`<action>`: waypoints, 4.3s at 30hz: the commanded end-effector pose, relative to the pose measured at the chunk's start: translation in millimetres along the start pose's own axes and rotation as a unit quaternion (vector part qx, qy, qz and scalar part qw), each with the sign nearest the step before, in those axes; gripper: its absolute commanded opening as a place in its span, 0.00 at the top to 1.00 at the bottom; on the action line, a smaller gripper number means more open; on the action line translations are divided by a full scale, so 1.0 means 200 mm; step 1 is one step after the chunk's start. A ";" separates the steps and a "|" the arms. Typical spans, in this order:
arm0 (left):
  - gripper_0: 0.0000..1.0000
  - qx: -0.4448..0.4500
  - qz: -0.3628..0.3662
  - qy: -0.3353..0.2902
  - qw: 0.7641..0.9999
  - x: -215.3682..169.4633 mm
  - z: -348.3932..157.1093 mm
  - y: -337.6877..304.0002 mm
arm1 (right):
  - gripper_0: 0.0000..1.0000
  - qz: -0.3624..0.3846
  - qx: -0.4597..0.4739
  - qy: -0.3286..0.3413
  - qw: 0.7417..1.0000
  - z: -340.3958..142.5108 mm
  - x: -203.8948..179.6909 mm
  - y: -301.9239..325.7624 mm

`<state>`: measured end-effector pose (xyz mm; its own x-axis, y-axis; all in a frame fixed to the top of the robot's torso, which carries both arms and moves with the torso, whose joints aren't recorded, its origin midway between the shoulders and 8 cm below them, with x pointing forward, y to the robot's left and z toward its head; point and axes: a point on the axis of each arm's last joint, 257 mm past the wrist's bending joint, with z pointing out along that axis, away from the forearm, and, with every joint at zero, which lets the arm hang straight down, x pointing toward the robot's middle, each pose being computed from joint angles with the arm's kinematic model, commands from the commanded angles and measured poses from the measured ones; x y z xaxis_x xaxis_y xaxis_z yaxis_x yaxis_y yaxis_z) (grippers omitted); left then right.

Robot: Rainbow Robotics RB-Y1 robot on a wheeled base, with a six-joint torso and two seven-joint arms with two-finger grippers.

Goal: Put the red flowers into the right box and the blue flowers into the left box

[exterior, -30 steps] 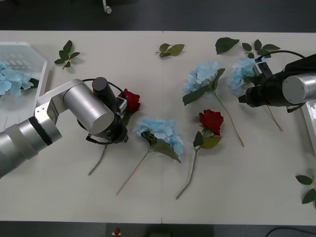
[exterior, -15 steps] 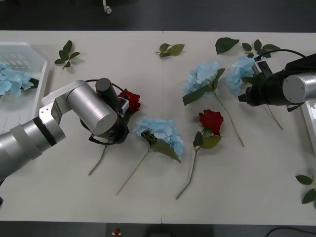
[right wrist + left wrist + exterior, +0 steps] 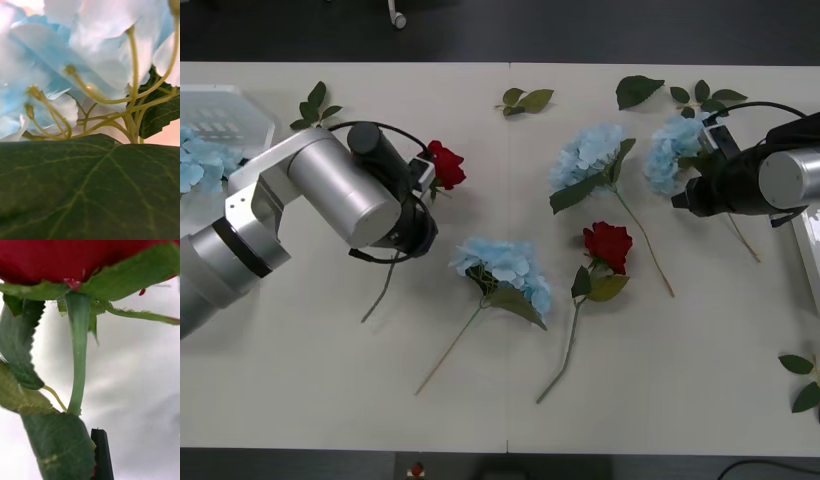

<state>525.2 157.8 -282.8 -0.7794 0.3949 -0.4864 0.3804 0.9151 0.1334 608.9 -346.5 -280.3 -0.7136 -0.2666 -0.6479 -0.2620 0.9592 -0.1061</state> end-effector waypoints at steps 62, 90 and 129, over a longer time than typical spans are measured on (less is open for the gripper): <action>1.00 0.575 0.026 -0.268 0.773 -0.73 -1.59 -0.72 | 0.11 0.027 -0.569 -0.201 0.797 -1.21 -0.08 0.96; 1.00 0.575 0.026 -0.268 0.773 -0.73 -1.59 -0.72 | 0.11 0.103 -0.662 -0.262 0.695 -1.53 -0.42 1.86; 1.00 0.575 0.026 -0.268 0.773 -0.73 -1.59 -0.72 | 1.00 0.150 -0.684 -0.259 0.665 -1.57 -0.52 2.19</action>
<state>430.5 1.3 21.8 -0.6011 0.0603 -0.7969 0.7964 0.1287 -0.5909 373.0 64.0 -50.1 -0.6369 0.3161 -0.7031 -0.7532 -0.0606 0.6550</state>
